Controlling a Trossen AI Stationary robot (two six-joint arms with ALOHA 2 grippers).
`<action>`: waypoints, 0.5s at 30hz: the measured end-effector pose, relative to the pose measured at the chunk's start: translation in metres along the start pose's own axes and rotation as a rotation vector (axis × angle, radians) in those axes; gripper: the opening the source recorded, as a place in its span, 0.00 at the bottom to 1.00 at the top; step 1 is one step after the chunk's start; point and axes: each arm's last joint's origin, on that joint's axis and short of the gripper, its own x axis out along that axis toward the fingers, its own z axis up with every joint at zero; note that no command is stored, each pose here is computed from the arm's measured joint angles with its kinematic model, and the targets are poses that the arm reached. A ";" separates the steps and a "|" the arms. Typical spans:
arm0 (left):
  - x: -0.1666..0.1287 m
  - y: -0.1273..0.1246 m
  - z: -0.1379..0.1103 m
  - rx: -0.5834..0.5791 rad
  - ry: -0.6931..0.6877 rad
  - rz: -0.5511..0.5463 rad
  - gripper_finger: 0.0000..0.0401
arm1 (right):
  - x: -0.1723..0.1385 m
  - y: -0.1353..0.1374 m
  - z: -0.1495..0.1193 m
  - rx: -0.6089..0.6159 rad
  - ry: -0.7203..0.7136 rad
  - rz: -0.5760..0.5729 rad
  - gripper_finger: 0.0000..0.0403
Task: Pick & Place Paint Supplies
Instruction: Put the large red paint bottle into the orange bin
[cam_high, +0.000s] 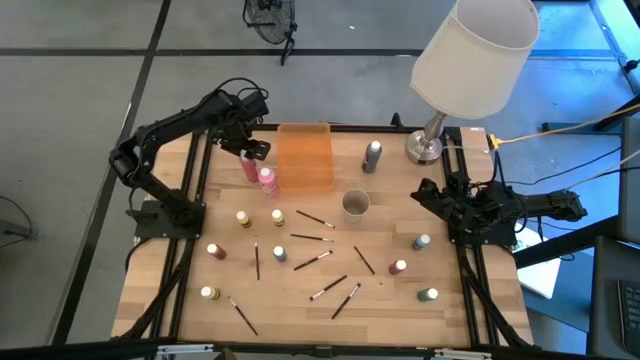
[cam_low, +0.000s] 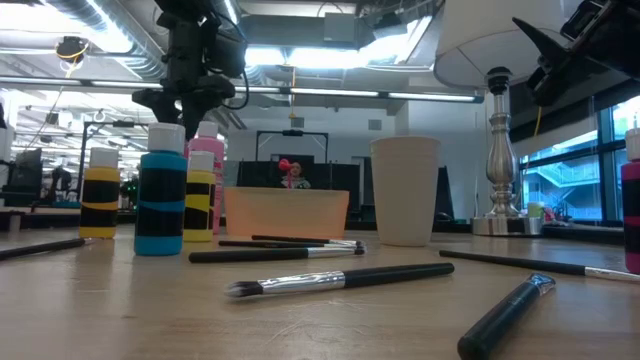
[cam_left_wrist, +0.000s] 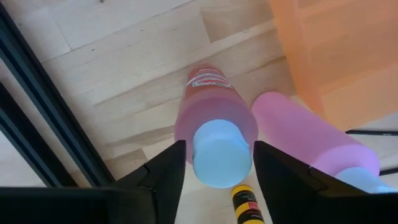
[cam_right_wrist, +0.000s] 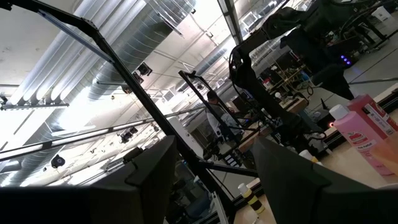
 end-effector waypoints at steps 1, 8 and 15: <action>0.000 0.000 0.000 0.000 0.000 0.000 0.43 | 0.000 0.000 0.000 0.000 0.002 -0.002 0.55; 0.000 0.000 0.000 0.000 0.000 0.002 0.35 | 0.000 -0.002 -0.002 -0.001 0.023 -0.020 0.55; 0.001 0.000 0.000 0.000 0.002 0.004 0.31 | 0.000 -0.002 -0.002 -0.001 0.026 -0.022 0.55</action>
